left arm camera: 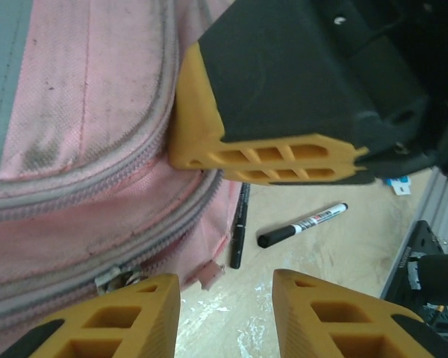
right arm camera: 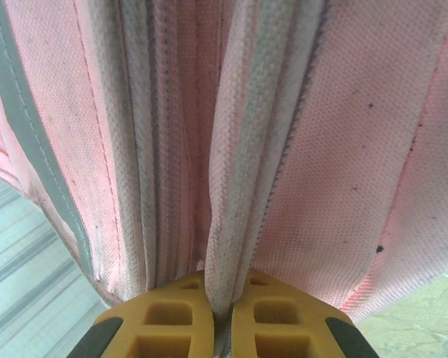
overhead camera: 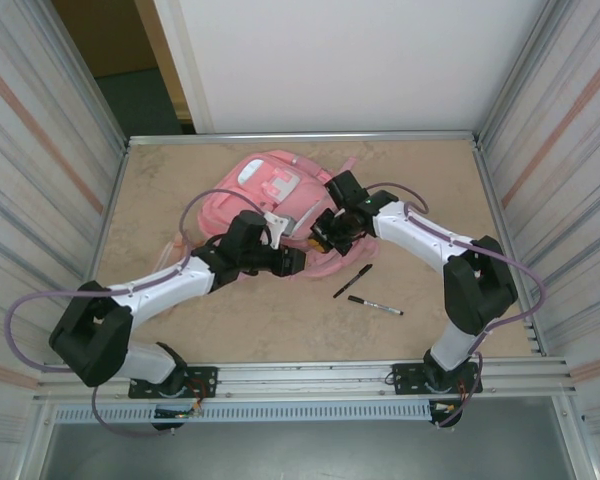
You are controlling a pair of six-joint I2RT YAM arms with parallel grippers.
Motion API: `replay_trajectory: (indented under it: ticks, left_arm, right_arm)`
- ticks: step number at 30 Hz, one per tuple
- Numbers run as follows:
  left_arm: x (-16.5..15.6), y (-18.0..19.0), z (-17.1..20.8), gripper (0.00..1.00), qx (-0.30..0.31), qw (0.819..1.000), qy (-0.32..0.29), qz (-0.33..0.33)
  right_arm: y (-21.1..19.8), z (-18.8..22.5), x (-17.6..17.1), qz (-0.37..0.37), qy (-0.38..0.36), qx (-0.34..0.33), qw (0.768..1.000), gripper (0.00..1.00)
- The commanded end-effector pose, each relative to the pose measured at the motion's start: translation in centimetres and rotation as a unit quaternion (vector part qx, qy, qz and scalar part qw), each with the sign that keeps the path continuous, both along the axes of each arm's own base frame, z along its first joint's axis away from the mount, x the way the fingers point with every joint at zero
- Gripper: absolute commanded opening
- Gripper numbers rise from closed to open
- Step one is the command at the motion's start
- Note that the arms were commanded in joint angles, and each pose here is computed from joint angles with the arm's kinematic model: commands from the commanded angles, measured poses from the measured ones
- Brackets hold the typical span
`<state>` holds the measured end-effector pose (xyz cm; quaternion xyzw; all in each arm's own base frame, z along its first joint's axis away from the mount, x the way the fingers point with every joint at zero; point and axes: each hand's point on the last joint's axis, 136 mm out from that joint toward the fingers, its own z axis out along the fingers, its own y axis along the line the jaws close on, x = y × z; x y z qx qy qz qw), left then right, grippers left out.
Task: Pack the student bag
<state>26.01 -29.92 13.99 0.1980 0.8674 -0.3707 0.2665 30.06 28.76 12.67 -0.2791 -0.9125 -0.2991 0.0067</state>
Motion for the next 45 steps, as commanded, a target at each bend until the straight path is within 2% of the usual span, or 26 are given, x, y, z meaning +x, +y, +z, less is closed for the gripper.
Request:
replay_trajectory:
  ticks: [1,6,12,17,20,28,32,34,38,45]
  left_arm:
    - [1.1,1.9,-1.9,0.36,0.063,0.996,0.019,0.058]
    - [1.0,3.4,-3.2,0.37,0.090,0.990,0.043,0.095]
    - [0.5,4.8,-2.5,0.36,0.112,0.986,0.033,0.119]
    - [0.1,5.4,-0.6,0.37,0.095,0.988,0.010,0.122]
    - [0.6,6.8,-0.8,0.40,0.110,0.982,0.005,0.155]
    - [0.1,2.9,-1.5,0.42,0.041,0.996,0.025,0.074]
    - [0.3,2.4,-1.5,0.44,0.037,0.997,0.018,0.069]
    - [0.6,3.0,-2.2,0.44,0.057,0.995,0.017,0.085]
    - [1.5,4.6,-4.6,0.32,0.114,0.986,0.024,0.119]
    - [0.8,3.4,-4.7,0.23,0.099,0.990,0.045,0.089]
  right_arm:
    - [2.3,1.9,-0.3,0.026,-0.008,0.043,0.999,0.00]
    - [2.2,1.8,-0.5,0.026,-0.003,0.041,0.999,0.00]
    - [2.3,2.0,-0.6,0.027,-0.001,0.044,0.999,0.00]
    - [2.2,2.1,-0.7,0.025,-0.004,0.038,0.999,0.00]
    - [2.3,2.4,-0.9,0.024,-0.004,0.041,0.999,0.00]
    - [3.0,3.2,-1.2,0.024,-0.011,0.044,0.999,0.00]
    - [3.0,3.2,-1.3,0.023,-0.009,0.042,0.999,0.00]
    - [3.1,3.2,-1.4,0.022,-0.009,0.041,0.999,0.00]
    - [3.6,3.5,-1.5,0.024,-0.012,0.043,0.999,0.00]
    - [3.6,3.3,-1.7,0.024,-0.009,0.037,0.999,0.00]
